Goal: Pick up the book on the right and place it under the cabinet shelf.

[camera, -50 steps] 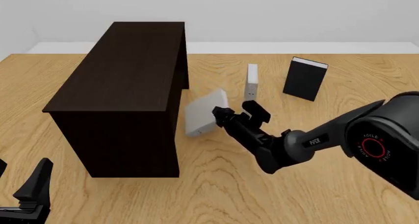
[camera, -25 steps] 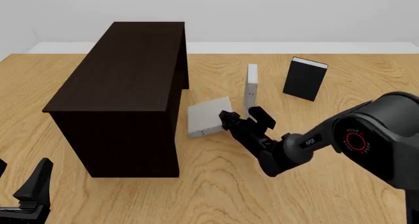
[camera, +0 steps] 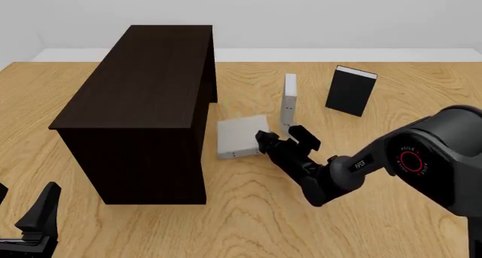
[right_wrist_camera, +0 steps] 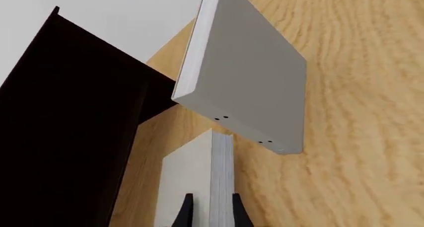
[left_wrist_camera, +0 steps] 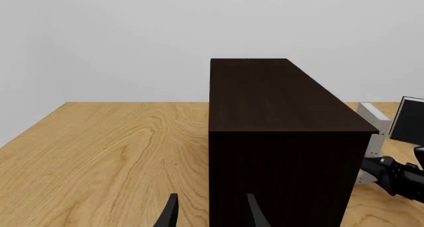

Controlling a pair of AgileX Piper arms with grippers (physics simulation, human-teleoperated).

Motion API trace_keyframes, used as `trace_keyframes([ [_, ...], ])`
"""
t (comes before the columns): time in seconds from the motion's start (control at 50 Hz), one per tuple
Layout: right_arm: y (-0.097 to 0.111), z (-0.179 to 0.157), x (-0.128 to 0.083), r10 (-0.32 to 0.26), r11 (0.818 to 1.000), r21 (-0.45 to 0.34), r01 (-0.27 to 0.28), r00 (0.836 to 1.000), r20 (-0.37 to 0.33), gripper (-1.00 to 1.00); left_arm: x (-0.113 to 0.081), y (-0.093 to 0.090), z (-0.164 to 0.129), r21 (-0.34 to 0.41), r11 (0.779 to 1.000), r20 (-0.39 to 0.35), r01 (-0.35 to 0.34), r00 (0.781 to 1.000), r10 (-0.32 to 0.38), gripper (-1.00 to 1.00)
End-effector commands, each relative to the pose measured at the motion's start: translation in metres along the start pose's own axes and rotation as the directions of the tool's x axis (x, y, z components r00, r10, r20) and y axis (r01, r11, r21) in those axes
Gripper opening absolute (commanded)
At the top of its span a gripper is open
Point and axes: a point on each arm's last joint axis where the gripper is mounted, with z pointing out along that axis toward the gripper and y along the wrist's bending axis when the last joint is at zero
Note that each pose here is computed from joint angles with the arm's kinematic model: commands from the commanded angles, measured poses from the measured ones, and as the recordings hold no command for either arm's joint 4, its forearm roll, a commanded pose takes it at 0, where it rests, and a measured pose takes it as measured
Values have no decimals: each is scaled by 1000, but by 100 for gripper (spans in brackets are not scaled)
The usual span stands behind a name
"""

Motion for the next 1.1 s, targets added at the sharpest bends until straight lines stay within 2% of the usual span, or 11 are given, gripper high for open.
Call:
trace_keyframes([
  [0.02, -24, -15, 34, -9, 994, 106, 25, 989, -148, -100, 0, 0, 0, 0, 1000, 0, 0, 1000, 0, 100],
  [0.04, -23, -16, 34, -9, 994, 103, 24, 989, -148, 100, 0, 0, 0, 0, 1000, 0, 0, 1000, 0, 100],
  [0.38, -10, -28, 25, -15, 997, 75, 24, 991, -131, 100, 0, 0, 0, 0, 1000, 0, 0, 1000, 0, 100],
  [0.92, 34, -92, -27, -59, 998, -4, 59, 998, -32, 100, 0, 0, 0, 0, 1000, 0, 0, 1000, 0, 100],
  [1.1, 28, -91, -23, -68, 998, 16, 69, 997, -45, 100, 0, 0, 0, 0, 1000, 0, 0, 1000, 0, 100],
])
